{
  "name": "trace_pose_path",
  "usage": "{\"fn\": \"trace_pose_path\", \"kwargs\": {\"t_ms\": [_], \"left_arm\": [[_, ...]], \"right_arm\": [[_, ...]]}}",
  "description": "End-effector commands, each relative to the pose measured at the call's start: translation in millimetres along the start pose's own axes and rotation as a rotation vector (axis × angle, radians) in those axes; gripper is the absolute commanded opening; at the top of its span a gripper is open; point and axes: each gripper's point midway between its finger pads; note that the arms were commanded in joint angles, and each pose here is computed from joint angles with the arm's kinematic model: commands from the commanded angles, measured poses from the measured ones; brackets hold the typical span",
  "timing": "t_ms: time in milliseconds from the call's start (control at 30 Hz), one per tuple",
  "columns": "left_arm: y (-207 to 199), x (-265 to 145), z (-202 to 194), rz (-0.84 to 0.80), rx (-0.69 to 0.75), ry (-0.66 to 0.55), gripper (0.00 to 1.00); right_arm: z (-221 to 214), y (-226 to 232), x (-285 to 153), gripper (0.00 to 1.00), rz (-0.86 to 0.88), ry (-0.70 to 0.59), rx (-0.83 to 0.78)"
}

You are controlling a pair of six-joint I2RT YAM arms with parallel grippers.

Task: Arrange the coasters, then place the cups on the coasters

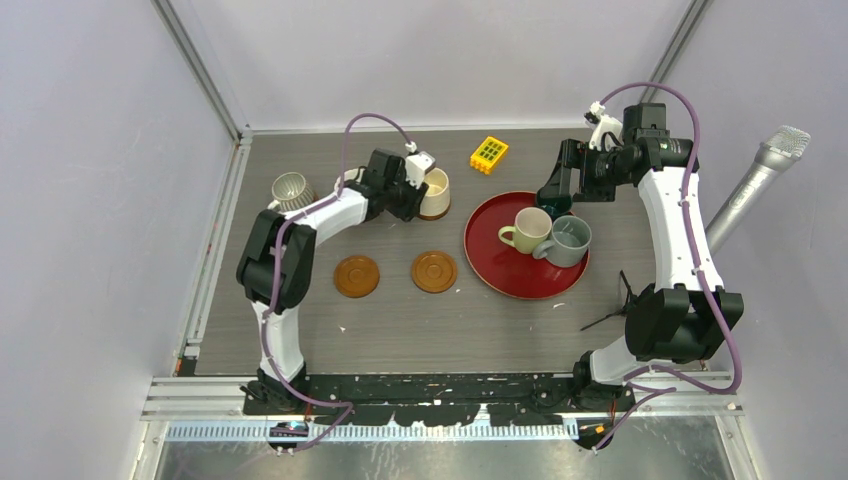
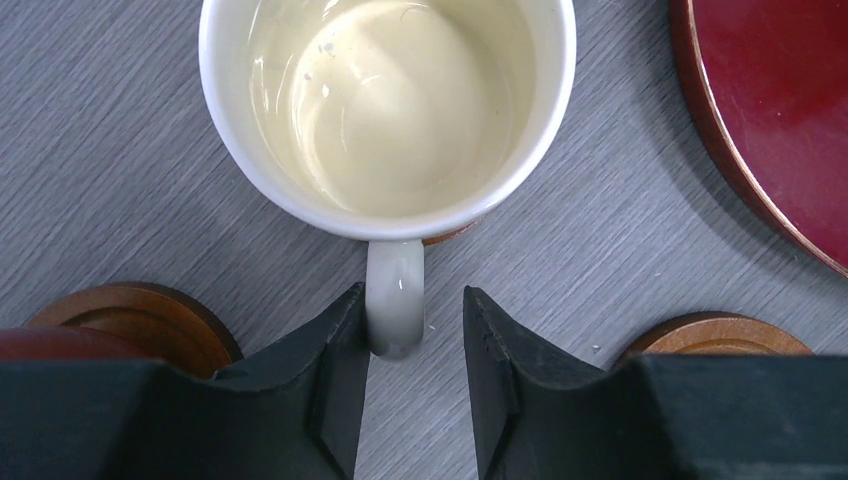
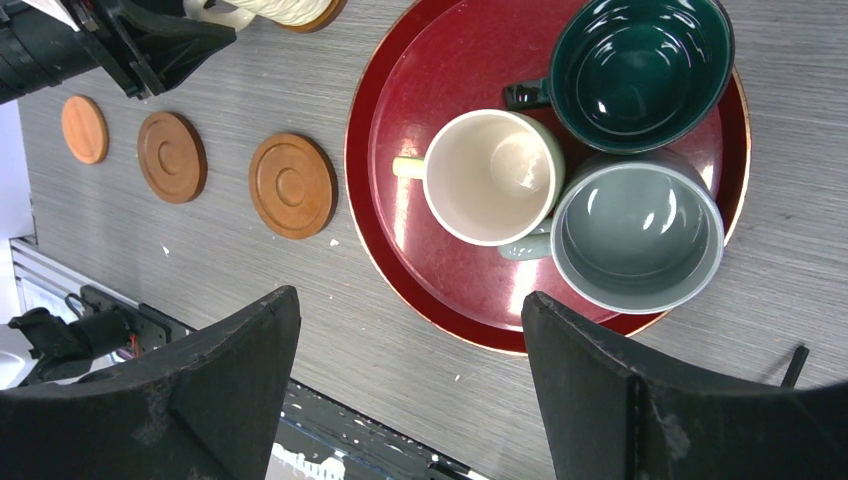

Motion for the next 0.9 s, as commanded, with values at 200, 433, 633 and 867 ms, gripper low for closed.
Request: {"fn": "trace_pose_path", "kwargs": {"t_ms": [200,433,633,867], "left_arm": [[-10,-24,24,-0.03,0.009,-0.065,0.35],[-8,-27,22,-0.015,0.004,-0.044,0.43],[2,-44,31,0.022,0.029,-0.066,0.55],[-14,-91,70,-0.061,0.13,-0.144,0.62]], "right_arm": [[12,10,-9,0.86,0.033,-0.057,-0.014],[11,12,-10,0.86,0.036,-0.059,-0.013],[11,13,-13,0.86,0.035,-0.064,-0.017],[9,14,-15,0.86,0.037,-0.067,-0.031]]}}
Point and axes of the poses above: each gripper's point midway between its finger pads, its own x axis out along the fingers, its own y axis along the line the jaws close on, z = x × y, and after that the axes turned 2 degrees about x, right-handed
